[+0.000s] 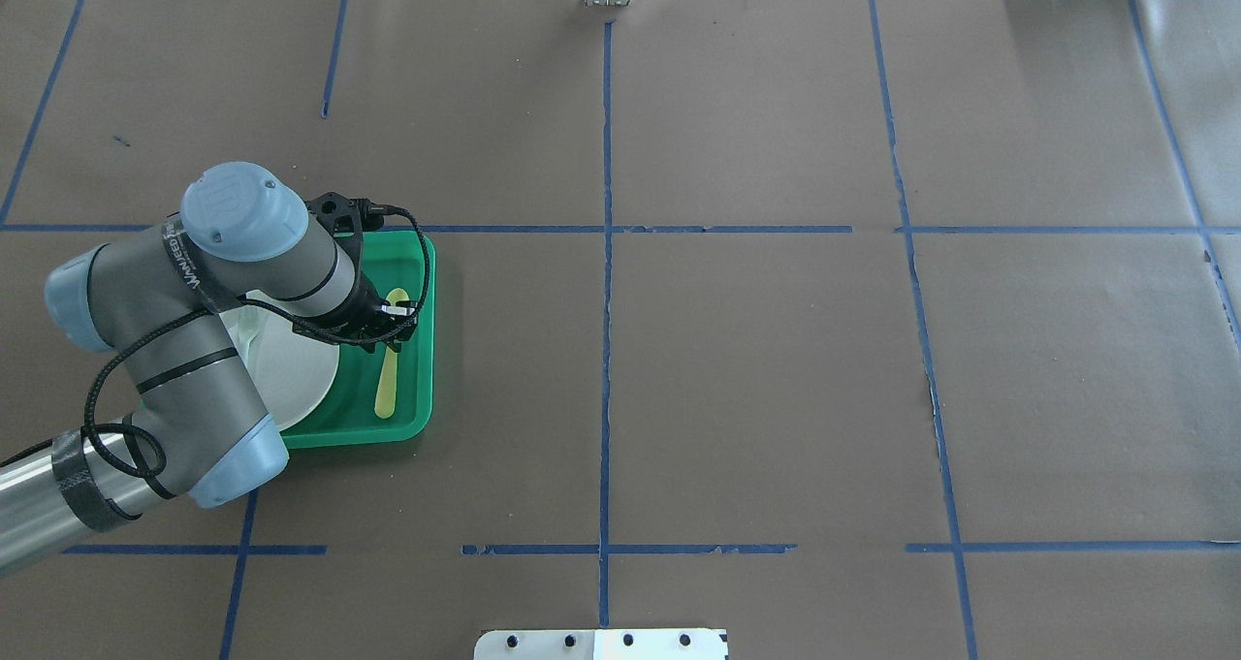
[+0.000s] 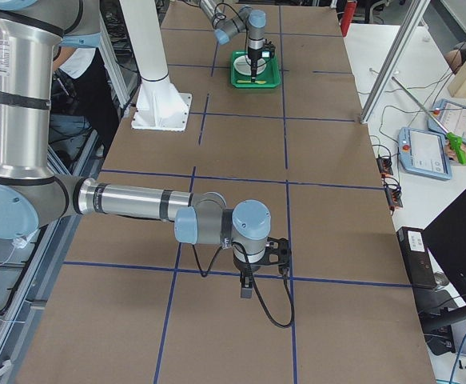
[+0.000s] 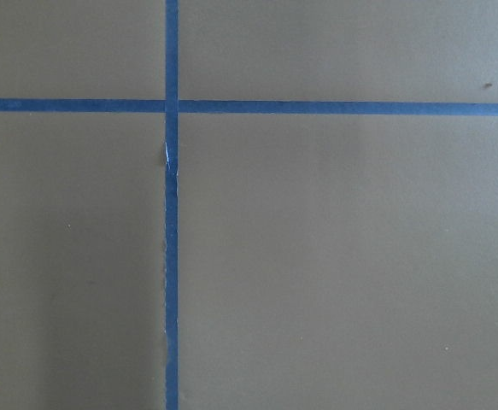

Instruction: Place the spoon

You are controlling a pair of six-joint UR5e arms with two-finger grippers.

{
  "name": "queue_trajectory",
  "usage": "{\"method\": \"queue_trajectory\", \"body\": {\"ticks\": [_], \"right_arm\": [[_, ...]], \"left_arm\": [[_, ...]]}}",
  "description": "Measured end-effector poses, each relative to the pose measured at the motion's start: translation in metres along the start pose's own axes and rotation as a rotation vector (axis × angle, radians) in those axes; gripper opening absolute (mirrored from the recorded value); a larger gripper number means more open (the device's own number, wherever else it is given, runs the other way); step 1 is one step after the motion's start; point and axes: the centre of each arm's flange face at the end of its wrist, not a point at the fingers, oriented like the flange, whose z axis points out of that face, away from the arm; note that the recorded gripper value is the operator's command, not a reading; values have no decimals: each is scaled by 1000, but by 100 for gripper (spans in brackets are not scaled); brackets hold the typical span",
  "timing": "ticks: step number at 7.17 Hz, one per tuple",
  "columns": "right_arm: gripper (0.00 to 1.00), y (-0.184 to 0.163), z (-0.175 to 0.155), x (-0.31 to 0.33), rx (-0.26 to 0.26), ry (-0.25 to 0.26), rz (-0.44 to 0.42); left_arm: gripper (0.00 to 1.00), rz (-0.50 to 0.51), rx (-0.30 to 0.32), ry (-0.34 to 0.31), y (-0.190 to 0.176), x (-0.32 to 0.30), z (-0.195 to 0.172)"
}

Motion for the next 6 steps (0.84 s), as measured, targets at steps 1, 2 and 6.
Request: {"method": "queue_trajectory", "body": {"ticks": [1,2,6], "right_arm": [[100,0,0,0,0,0,0],[100,0,0,0,0,0,1],[100,0,0,0,-1,0,1]], "left_arm": [[100,0,23,16,-3,2,-25],[100,-8,53,31,-7,1,-56],[100,78,220,46,-33,-66,-171]]}}
